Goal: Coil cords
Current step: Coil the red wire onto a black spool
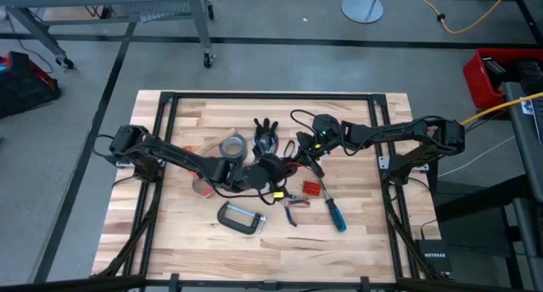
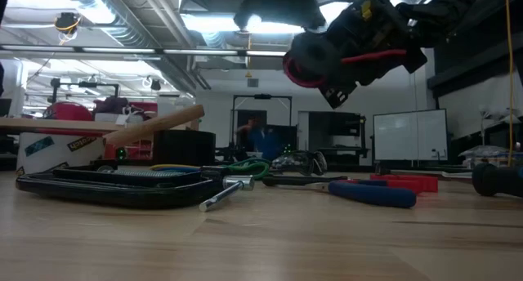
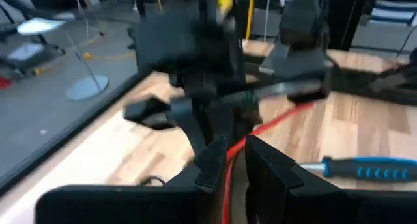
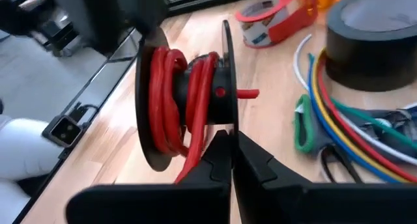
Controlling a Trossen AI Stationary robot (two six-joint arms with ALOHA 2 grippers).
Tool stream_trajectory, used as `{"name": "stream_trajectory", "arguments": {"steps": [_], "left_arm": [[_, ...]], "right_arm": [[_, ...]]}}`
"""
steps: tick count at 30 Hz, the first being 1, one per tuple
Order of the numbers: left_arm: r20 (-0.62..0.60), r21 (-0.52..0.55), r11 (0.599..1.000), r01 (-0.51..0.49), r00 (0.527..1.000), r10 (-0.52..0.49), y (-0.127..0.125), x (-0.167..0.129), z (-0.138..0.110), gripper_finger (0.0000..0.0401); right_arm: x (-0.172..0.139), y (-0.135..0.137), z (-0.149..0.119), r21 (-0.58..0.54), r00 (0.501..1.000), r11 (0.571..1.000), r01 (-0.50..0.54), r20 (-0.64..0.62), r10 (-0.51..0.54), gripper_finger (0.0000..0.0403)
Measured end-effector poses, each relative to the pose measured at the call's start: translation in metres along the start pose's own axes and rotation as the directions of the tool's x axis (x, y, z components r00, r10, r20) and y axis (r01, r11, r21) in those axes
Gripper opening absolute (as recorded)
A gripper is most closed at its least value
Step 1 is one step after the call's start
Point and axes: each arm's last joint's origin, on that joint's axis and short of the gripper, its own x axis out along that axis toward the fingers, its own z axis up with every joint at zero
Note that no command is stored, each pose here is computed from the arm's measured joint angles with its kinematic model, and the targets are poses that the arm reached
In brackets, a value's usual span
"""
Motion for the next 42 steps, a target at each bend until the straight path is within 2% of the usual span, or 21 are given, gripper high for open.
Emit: {"name": "stream_trajectory", "arguments": {"steps": [5, 10, 15, 20, 26, 36, 42], "left_arm": [[0.049, -0.003, 1.000, 0.022, 0.999, -0.021, 0.002, -0.015, 0.015, 0.0052], [0.033, 0.137, 0.989, 0.064, 0.997, -0.069, -0.009, -0.019, 0.009, 0.0065], [0.020, 0.229, 0.971, 0.072, 0.997, -0.079, -0.018, -0.018, 0.001, 0.0101], [0.031, 0.278, 0.960, 0.034, 0.999, -0.045, -0.014, -0.015, 0.002, 0.0130], [0.094, 0.325, 0.946, 0.001, 0.995, -0.033, -0.011, -0.009, 0.010, 0.0132], [0.125, 0.490, 0.872, -0.024, 0.991, -0.043, -0.016, 0.003, 0.004, 0.0132], [0.127, 0.532, 0.846, -0.033, 0.991, -0.041, -0.016, 0.004, 0.004, 0.0131]], "right_arm": [[0.000, -0.002, 0.000, 0.059, 0.998, 0.996, 0.063, 0.003, -0.064, 0.0001], [0.000, -0.004, 0.003, 0.217, 0.989, 0.967, 0.136, 0.032, -0.146, 0.0001], [-0.001, -0.003, 0.013, 0.289, 0.982, 0.952, 0.102, 0.122, -0.143, 0.0001], [-0.002, -0.002, 0.020, 0.317, 0.974, 0.947, 0.057, 0.189, -0.122, 0.0001], [0.002, 0.003, 0.021, 0.331, 0.974, 0.943, 0.044, 0.197, -0.114, 0.0001], [0.008, 0.014, 0.025, 0.349, 0.967, 0.937, 0.010, 0.235, -0.098, 0.0001], [0.008, 0.015, 0.027, 0.361, 0.961, 0.933, -0.003, 0.260, -0.098, 0.0001]]}}
